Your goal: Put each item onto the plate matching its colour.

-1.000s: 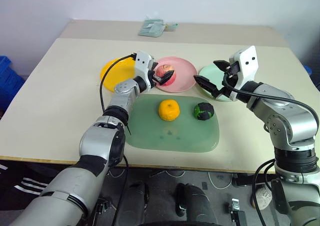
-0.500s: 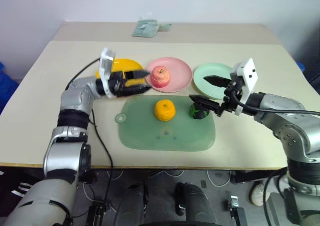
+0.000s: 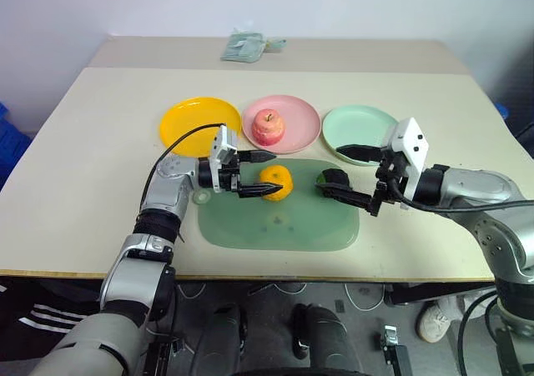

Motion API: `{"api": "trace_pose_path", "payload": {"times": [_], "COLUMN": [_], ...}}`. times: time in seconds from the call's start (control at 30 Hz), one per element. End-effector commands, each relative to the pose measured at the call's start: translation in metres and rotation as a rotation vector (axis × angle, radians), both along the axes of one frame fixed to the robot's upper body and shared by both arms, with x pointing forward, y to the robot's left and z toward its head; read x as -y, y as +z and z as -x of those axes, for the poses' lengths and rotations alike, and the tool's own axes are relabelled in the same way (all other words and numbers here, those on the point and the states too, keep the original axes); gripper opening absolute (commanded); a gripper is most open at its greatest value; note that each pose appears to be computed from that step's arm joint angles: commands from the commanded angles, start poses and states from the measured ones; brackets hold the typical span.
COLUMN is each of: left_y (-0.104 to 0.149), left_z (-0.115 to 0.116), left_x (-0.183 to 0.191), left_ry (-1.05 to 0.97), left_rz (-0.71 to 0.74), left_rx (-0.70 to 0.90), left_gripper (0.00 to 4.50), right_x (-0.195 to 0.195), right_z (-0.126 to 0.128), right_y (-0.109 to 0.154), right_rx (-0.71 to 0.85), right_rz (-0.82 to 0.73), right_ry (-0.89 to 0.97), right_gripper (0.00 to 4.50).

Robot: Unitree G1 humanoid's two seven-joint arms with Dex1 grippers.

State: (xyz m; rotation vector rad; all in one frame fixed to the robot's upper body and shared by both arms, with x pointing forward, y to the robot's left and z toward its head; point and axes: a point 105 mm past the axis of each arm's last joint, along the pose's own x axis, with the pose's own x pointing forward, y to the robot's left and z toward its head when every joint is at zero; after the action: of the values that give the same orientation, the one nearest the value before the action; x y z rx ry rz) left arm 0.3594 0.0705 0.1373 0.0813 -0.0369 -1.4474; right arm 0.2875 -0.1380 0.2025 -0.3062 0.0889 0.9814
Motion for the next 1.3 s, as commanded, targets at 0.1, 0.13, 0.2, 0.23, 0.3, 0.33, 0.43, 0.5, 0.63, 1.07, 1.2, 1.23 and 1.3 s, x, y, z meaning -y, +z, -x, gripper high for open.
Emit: {"api": "trace_pose_path", "payload": {"times": [0.1, 0.13, 0.2, 0.23, 0.3, 0.33, 0.43, 0.5, 0.63, 1.07, 1.2, 1.23, 1.3], "left_y": [-0.012, -0.012, -0.008, -0.007, 0.0, 0.006, 0.025, 0.039, 0.065, 0.056, 0.047, 0.044, 0.044], "left_z": [-0.004, -0.006, -0.007, -0.008, -0.009, -0.012, -0.02, -0.031, -0.05, -0.09, -0.091, -0.091, -0.091], "left_x": [0.008, 0.008, 0.01, 0.009, 0.007, 0.005, -0.01, -0.029, -0.071, -0.136, -0.137, -0.136, -0.135], "left_ry": [0.014, 0.022, 0.029, 0.03, 0.043, 0.062, 0.14, 0.267, 0.513, 1.067, 1.074, 1.062, 1.05], "left_rz": [-0.062, -0.066, -0.042, -0.033, 0.001, 0.025, 0.092, 0.129, 0.185, 0.199, 0.181, 0.171, 0.169], "left_rx": [0.025, 0.04, 0.045, 0.036, 0.05, 0.047, 0.075, 0.098, 0.162, 0.14, 0.104, 0.083, 0.085], "left_gripper": [4.22, 3.94, 3.26, 3.26, 3.26, 3.26, 3.26, 3.26, 3.26, 3.26, 3.26, 3.58, 4.27], "right_x": [-0.005, -0.005, -0.004, -0.004, -0.004, -0.004, -0.005, 0.001, 0.013, -0.029, -0.033, -0.032, -0.029], "right_z": [0.007, 0.007, 0.007, 0.007, 0.006, 0.006, 0.005, -0.008, -0.031, -0.007, -0.005, -0.006, -0.007], "right_y": [0.016, 0.016, 0.017, 0.017, 0.019, 0.02, 0.026, 0.034, 0.042, 0.061, 0.056, 0.056, 0.056], "right_rx": [0.088, 0.092, 0.095, 0.096, 0.105, 0.107, 0.127, 0.197, 0.251, 0.241, 0.237, 0.236, 0.238], "right_rz": [0.003, 0.004, 0.005, 0.005, 0.003, -0.003, -0.038, -0.056, -0.084, -0.297, -0.275, -0.272, -0.265], "right_ry": [0.024, 0.022, 0.02, 0.019, 0.015, 0.014, 0.01, -0.065, -0.183, 0.07, 0.067, 0.061, 0.049], "right_gripper": [4.5, 4.5, 4.5, 4.5, 4.5, 4.5, 4.5, 4.5, 4.5, 4.5, 4.5, 4.5, 4.5]}}
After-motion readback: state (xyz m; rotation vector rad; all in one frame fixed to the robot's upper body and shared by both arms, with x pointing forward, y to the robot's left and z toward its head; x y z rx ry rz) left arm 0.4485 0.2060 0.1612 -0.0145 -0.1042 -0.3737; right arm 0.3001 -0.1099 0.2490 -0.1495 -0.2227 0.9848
